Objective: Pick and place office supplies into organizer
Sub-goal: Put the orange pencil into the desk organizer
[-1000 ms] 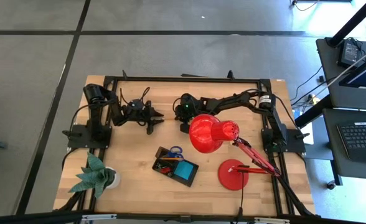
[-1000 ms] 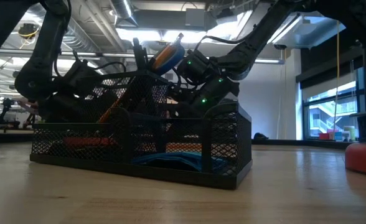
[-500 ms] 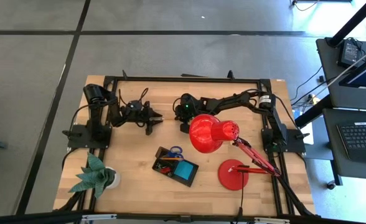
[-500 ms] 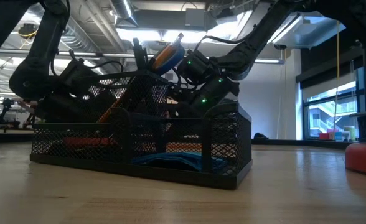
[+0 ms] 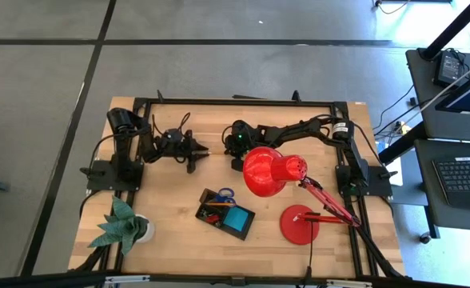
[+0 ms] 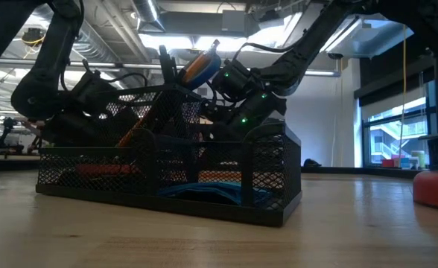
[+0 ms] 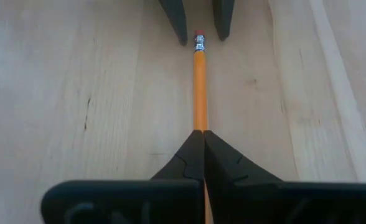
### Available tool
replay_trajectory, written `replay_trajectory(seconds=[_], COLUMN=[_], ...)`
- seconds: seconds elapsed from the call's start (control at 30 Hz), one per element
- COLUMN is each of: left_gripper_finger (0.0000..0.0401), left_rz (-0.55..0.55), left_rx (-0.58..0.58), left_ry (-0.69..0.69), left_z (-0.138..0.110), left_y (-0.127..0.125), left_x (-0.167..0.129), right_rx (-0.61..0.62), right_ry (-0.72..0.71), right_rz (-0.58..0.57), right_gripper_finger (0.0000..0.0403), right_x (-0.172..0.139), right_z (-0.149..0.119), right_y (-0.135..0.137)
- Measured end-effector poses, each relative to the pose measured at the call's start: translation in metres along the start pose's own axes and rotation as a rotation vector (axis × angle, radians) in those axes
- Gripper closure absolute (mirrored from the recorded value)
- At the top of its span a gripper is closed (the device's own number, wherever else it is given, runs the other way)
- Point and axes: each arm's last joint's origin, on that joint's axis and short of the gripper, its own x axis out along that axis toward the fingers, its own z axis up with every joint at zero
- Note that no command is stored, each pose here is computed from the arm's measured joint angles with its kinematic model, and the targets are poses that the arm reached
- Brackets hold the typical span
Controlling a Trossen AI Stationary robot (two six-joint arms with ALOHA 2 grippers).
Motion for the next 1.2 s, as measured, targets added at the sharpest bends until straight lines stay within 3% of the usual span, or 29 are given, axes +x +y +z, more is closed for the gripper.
replay_trajectory(seconds=[0.63, 1.2], left_gripper_finger=[0.0392, 0.0395], left_rz=[-0.041, -0.042], left_rx=[0.037, 0.045], left_ry=[-0.005, -0.005], left_z=[0.0011, 0.0010], left_y=[-0.0006, -0.0008], left_x=[0.0017, 0.0016], right_rx=[-0.002, -0.003], right_ry=[-0.004, -0.030], right_rz=[-0.003, -0.010], right_gripper_finger=[0.0398, 0.0358], right_x=[0.0001, 0.0004], right_z=[0.0003, 0.0021], right_y=[0.0000, -0.0021])
